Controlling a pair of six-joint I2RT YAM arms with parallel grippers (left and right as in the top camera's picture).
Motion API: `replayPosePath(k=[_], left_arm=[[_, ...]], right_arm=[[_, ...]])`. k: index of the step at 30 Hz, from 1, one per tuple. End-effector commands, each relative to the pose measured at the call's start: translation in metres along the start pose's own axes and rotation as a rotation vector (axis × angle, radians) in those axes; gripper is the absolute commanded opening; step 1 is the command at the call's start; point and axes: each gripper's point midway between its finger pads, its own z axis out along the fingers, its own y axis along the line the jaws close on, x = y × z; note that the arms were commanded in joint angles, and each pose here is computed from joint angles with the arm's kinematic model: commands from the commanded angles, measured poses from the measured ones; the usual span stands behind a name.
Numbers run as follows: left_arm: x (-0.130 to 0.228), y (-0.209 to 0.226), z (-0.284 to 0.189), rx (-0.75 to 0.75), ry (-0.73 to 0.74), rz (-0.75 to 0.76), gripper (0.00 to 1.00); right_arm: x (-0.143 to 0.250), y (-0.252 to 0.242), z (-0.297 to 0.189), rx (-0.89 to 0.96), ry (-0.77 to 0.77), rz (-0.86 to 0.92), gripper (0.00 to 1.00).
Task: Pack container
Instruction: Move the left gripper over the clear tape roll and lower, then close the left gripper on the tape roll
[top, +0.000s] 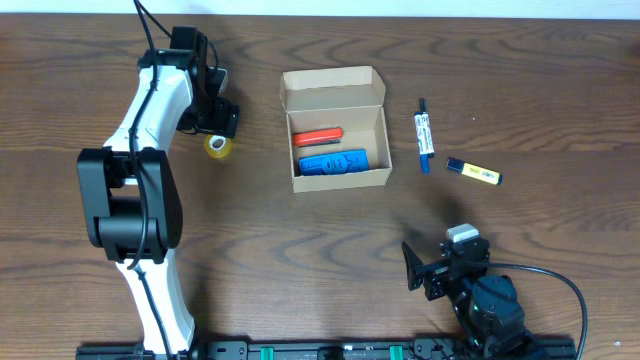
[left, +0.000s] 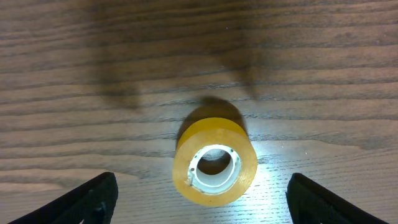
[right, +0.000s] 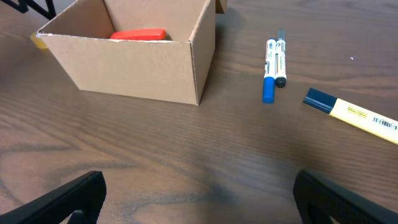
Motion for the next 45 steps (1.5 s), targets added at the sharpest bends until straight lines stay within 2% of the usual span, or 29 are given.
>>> replayPosePath(k=[1, 15, 27, 37, 42, 45], left_arm=[[0.006, -0.006, 0.014, 0.029, 0.038, -0.004, 0.89], [0.02, -0.007, 0.034, 0.013, 0.075, -0.033, 0.91], [0.023, -0.007, 0.045, 0.007, 0.062, -0.068, 0.89], [0.03, -0.002, 0.052, -0.061, 0.078, -0.075, 0.77], [0.03, 0.0, 0.052, -0.085, 0.078, -0.095, 0.56], [0.03, 0.001, 0.052, -0.088, 0.078, -0.095, 0.51]], right_arm=[[0.0, 0.001, 0.0, -0.003, -0.003, 0.003, 0.99], [0.0, 0.001, 0.0, -0.003, -0.003, 0.003, 0.99], [0.0, 0.001, 0.0, -0.003, -0.003, 0.003, 0.99], [0.0, 0.001, 0.0, -0.003, -0.003, 0.003, 0.99], [0.0, 0.001, 0.0, -0.003, -0.003, 0.003, 0.99], [0.0, 0.001, 0.0, -0.003, -0.003, 0.003, 0.99]])
